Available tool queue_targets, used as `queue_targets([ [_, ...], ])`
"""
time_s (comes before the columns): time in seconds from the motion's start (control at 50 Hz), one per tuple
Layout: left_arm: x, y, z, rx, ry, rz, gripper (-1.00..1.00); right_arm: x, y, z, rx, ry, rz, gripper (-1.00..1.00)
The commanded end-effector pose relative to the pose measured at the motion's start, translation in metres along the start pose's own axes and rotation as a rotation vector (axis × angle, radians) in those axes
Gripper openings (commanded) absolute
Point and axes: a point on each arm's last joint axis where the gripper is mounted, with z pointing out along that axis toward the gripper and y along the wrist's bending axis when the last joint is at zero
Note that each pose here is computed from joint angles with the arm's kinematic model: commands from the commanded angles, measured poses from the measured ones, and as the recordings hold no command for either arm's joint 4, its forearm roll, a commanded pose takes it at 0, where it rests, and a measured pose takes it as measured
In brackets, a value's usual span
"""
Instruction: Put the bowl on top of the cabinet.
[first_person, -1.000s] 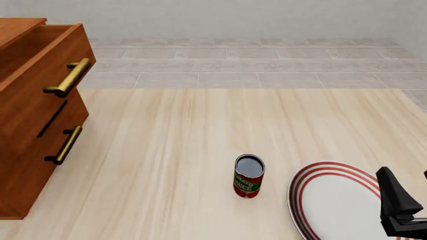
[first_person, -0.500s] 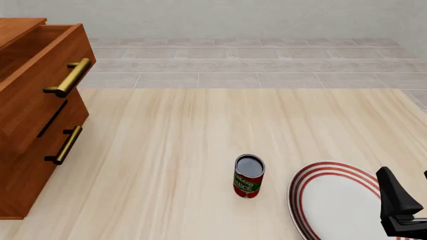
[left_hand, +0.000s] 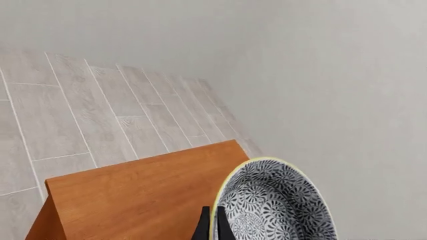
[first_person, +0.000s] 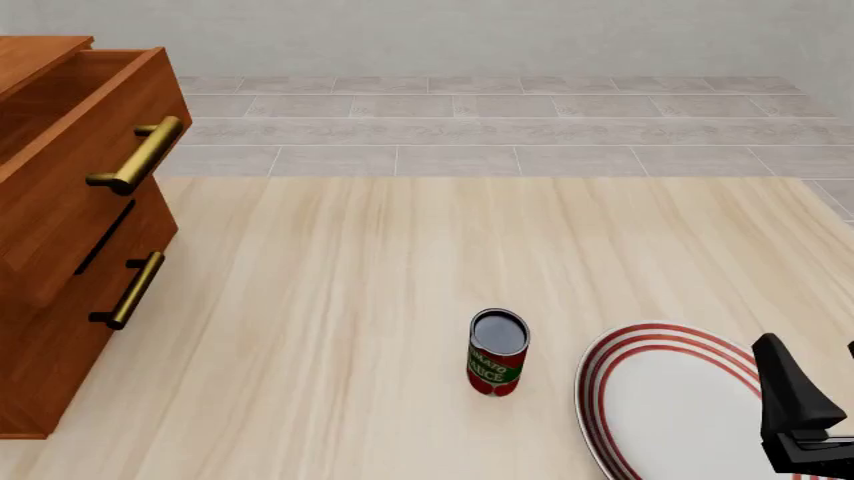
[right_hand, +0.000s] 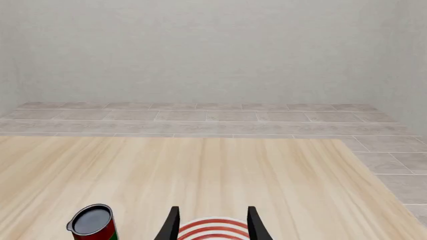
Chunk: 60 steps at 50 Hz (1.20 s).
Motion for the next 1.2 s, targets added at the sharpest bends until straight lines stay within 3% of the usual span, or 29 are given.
queue_targets([
  [0.02, -0.008, -0.008, -0.022, 0.031, -0.031, 0.018, -1.00, 0.000, 0.000, 0.000, 0.000, 0.000, 0.000, 1.00],
  [0.26, -0.014, -0.015, -0.034, 0.056, -0.051, 0.034, -1.00, 0.000, 0.000, 0.000, 0.000, 0.000, 0.000, 1.00],
  [1.2, -0.013, 0.009, -0.005, -0.026, -0.056, 0.034, -1.00, 0.000, 0.000, 0.000, 0.000, 0.000, 0.000, 1.00],
])
